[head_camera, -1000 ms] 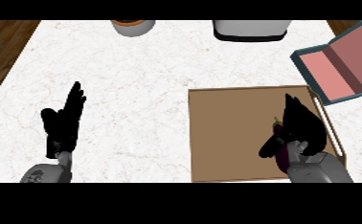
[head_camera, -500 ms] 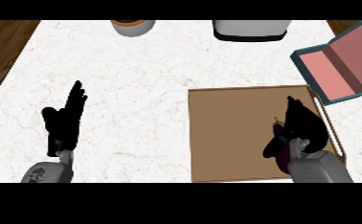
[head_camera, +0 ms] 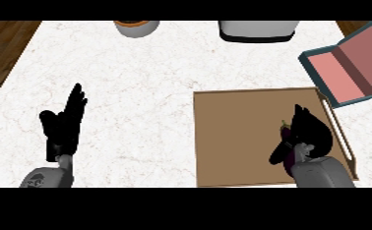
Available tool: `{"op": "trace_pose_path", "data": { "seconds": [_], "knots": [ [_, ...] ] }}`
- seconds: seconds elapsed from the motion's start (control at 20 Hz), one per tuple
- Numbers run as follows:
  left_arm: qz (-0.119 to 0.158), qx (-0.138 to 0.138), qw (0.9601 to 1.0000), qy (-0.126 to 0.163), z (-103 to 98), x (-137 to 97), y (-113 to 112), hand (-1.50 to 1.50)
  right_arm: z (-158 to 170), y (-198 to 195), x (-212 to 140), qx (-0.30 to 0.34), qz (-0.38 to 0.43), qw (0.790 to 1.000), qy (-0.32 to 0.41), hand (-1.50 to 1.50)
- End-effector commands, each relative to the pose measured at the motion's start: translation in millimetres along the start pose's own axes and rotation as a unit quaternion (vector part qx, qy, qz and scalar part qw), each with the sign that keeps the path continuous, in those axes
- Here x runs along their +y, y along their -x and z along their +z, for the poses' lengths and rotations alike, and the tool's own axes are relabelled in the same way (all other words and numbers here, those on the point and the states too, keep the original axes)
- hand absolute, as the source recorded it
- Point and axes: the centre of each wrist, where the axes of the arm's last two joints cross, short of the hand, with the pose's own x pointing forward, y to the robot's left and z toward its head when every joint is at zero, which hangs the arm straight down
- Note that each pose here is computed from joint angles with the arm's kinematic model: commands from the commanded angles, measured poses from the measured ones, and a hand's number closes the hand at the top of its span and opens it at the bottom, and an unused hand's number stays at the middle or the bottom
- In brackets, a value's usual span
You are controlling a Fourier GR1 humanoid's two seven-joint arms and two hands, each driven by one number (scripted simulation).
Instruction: Pick the eggplant from the tray and place it in the cardboard box
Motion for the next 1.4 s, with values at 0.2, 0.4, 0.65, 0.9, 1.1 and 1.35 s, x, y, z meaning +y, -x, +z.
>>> {"op": "trace_pose_path", "data": {
  "seconds": [0.2, 0.4, 0.65, 0.9, 1.1, 1.35],
  "knots": [
    [-0.006, -0.005, 1.0, 0.003, -11.0, -12.9, -8.2, 0.0, -11.9, -2.8, -0.1, 0.046, 0.011, 0.999, -0.005, -1.5],
    [0.001, 0.001, 1.0, 0.007, 2.8, -10.8, -8.2, 0.0, -13.7, -0.8, 37.6, -0.009, 0.015, 1.0, 0.005, 1.5],
    [-0.005, -0.007, 1.0, 0.002, 7.5, -18.3, 5.3, 0.0, -18.6, 1.4, 8.3, -0.012, 0.027, 0.998, 0.063, 1.5],
    [0.005, 0.005, 0.9999, 0.01, -0.9, -6.4, 20.5, 0.0, -27.6, -14.7, 9.9, -0.025, 0.03, 0.996, 0.076, 1.5],
    [-0.001, -0.004, 0.9998, 0.021, -1.5, -23.6, 14.0, 0.0, -25.5, -85.1, -13.8, -0.008, -0.028, 0.995, 0.091, 1.5],
    [0.0, -0.015, 0.9996, 0.025, -8.2, -15.6, -8.2, 0.0, -23.4, -139.1, -36.6, 0.012, -0.09, 0.989, 0.114, 1.5]
  ]
}}
